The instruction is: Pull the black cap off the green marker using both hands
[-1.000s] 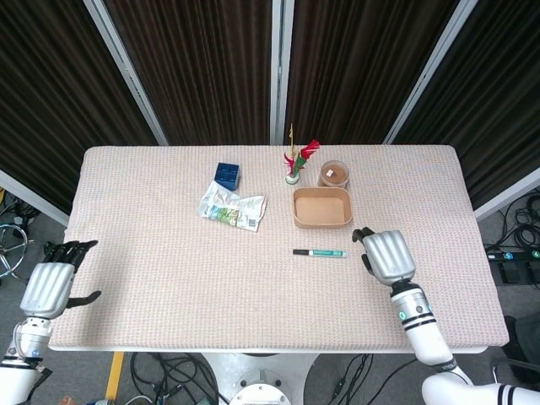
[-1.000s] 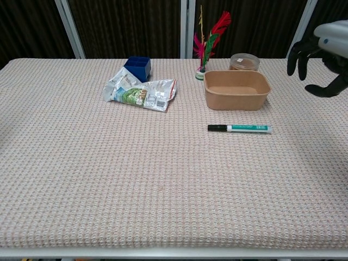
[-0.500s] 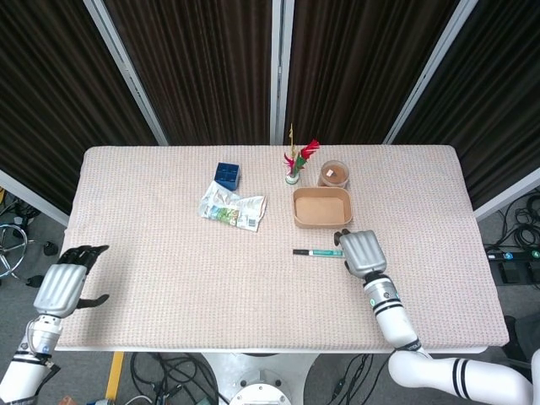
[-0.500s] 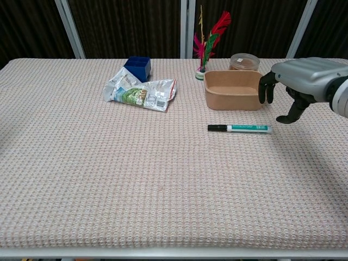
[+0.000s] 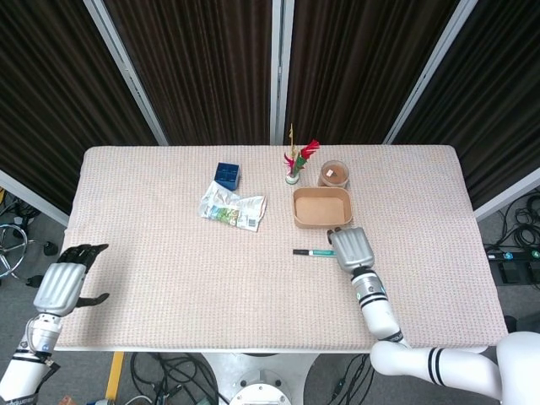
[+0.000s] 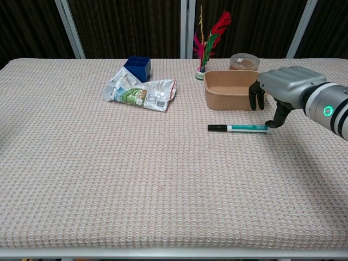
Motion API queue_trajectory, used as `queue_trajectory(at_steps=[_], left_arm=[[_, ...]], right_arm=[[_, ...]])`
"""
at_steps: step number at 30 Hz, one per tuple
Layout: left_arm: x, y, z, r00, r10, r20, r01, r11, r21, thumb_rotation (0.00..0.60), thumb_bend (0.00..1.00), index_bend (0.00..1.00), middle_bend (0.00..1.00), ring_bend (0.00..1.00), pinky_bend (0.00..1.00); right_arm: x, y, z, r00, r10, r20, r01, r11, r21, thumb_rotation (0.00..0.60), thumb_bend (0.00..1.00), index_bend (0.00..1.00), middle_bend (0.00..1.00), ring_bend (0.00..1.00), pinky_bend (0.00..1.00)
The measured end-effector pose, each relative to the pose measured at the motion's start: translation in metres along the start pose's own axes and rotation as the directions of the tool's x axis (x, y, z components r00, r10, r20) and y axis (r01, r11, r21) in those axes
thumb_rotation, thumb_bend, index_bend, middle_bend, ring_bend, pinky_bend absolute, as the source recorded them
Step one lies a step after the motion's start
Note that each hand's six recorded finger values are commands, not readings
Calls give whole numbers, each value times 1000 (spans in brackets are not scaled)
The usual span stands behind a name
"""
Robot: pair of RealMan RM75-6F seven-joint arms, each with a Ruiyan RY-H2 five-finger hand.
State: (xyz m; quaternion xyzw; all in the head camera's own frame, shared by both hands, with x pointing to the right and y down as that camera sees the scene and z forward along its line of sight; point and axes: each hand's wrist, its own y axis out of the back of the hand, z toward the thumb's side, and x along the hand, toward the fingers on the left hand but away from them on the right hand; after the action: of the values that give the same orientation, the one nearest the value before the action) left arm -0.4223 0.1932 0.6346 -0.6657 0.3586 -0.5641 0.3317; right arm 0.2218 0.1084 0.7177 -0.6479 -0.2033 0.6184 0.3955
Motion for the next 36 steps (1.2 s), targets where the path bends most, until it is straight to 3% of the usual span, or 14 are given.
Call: queue_trajectory(at_steps=[36], left_arm=[[-3,-3,-6,1000,-4,-8,4,1000,1,600,0,163,207,142,187]], right_arm=[[-16,-27,7,996,62,62,-62,998,-4,600,221,474,440,857,949]])
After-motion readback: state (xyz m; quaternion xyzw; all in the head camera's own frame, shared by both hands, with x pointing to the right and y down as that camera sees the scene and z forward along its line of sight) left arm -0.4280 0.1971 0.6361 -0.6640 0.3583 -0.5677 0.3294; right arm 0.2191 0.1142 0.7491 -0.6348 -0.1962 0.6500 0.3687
